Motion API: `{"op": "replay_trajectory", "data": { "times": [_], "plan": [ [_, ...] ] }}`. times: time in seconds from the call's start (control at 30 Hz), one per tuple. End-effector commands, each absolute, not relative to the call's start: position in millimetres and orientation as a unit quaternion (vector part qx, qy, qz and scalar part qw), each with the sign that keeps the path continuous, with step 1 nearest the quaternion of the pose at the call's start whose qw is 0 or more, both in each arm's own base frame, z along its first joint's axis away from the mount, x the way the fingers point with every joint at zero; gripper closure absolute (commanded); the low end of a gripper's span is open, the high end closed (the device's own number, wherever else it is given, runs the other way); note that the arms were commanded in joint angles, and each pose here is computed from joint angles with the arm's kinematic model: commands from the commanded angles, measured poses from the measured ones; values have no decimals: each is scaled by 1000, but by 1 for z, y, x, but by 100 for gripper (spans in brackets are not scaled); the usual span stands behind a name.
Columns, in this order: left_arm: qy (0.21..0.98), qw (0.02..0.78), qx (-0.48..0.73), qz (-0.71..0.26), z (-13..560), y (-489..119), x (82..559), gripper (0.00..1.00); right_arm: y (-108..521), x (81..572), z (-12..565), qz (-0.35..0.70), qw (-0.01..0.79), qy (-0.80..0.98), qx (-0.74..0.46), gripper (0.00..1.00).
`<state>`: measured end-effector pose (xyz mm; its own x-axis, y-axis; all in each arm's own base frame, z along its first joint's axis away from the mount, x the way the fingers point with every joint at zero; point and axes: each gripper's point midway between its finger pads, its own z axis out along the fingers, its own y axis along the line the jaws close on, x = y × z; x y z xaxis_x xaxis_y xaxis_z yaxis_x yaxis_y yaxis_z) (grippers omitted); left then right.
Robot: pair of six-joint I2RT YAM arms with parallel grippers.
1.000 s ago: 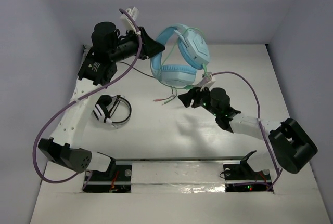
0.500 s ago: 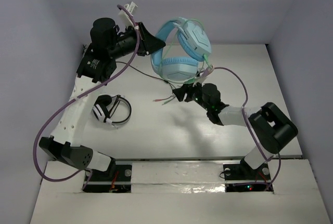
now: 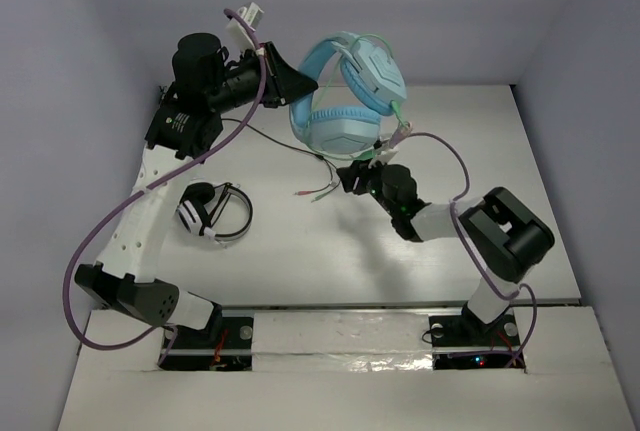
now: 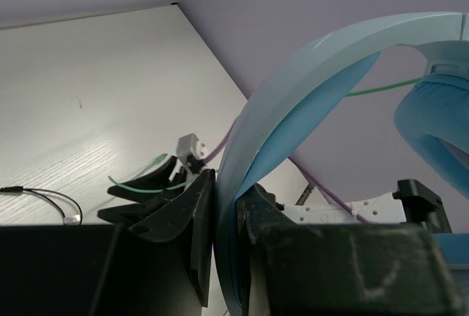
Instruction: Wrap the headphones
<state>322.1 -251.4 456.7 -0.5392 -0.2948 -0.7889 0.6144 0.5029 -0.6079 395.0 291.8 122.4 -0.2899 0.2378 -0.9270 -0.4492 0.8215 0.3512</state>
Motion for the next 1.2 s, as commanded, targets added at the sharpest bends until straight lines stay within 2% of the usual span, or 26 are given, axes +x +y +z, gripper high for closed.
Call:
{"op": "replay_trajectory", "data": {
  "times": [0.0,0.07,0.13,0.27,0.37,0.53,0.8,0.93,1.03,1.1,1.17],
  "plan": [
    [684,512,112,-507,509,-245,308,100,274,384,170,296,657,693,-25,46],
    [682,514,114,-507,512,-245,309,100,265,371,175,308,661,685,-6,54],
    [679,515,114,-511,516,-246,307,100,252,361,175,301,664,684,6,54],
    [672,514,115,-520,522,-246,303,100,248,366,172,280,665,692,4,34],
    [674,517,114,-515,522,-244,301,100,248,359,173,294,661,691,6,31],
    [677,538,103,-491,527,-236,307,100,251,324,189,359,638,681,-13,32],
    [659,552,90,-503,544,-237,312,100,229,286,225,387,642,662,-12,15],
    [664,542,94,-506,536,-239,312,100,234,288,242,385,654,650,-36,15],
    [666,537,97,-509,533,-241,311,100,235,297,253,378,666,642,-30,18],
    [662,538,98,-513,535,-240,308,100,241,304,254,372,668,644,-38,29],
    [661,539,99,-514,536,-240,306,100,251,311,252,376,665,643,-49,32]
  ]
}}
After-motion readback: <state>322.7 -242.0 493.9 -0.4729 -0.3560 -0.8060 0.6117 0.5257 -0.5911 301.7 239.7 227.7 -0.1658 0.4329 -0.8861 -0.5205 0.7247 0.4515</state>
